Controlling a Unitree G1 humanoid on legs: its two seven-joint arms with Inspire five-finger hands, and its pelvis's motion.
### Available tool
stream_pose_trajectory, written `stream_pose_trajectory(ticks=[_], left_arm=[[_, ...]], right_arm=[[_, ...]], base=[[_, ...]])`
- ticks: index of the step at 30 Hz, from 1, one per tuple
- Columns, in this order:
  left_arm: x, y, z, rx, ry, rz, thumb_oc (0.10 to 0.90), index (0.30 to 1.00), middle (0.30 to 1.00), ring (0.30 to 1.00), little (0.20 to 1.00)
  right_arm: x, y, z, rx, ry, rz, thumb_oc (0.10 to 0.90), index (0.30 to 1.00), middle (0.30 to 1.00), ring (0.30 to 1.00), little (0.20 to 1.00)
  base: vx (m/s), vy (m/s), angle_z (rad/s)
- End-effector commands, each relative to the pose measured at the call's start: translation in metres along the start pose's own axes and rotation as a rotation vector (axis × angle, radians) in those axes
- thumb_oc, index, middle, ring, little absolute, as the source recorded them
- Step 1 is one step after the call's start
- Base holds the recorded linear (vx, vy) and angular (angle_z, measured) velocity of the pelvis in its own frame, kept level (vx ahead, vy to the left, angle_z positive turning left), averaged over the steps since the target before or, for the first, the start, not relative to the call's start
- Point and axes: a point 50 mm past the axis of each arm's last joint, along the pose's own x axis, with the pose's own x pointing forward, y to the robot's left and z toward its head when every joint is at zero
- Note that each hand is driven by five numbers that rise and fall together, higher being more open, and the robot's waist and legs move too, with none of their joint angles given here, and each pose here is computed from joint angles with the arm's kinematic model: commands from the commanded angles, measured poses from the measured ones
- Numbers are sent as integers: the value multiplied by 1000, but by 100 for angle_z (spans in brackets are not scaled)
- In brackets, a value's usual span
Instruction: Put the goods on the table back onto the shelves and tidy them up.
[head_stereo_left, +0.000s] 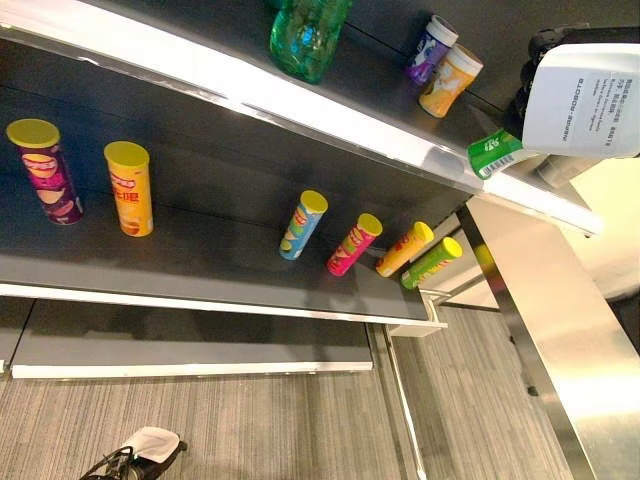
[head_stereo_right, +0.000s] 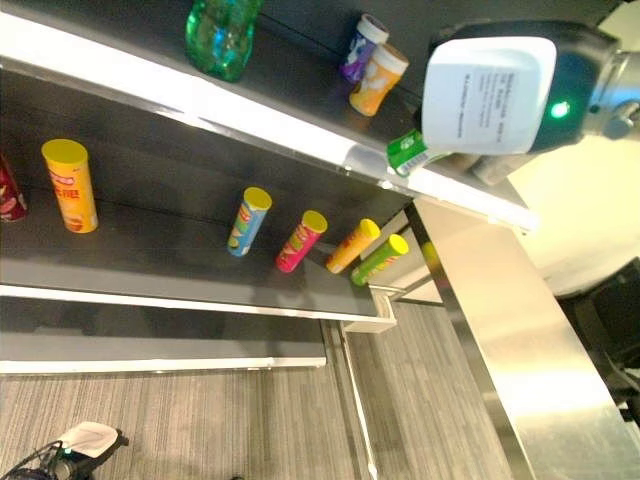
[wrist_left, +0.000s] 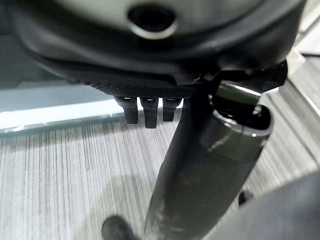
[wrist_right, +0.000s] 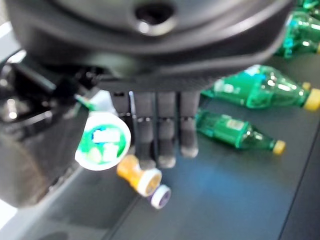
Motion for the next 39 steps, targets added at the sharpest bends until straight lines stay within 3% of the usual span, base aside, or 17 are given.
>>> stream_pose_trajectory(ticks=[1, 27, 39], left_arm=[[10, 71, -20, -1, 33, 259, 800, 900, 900, 900, 900], [9, 74, -23, -14, 61, 272, 800, 900, 900, 900, 900], [10, 77, -22, -15, 45, 287, 800, 900, 900, 900, 900]], right_arm=[[-50, 24, -57, -157, 292, 237, 400, 300, 300, 300, 300], [-78, 46, -65, -183, 396, 436, 400, 300, 300, 300, 300], [-67, 48, -62, -128, 400, 415, 400, 300, 300, 300, 300]], base=[[1, -19, 29], [12, -12, 5], [45, -4, 1]])
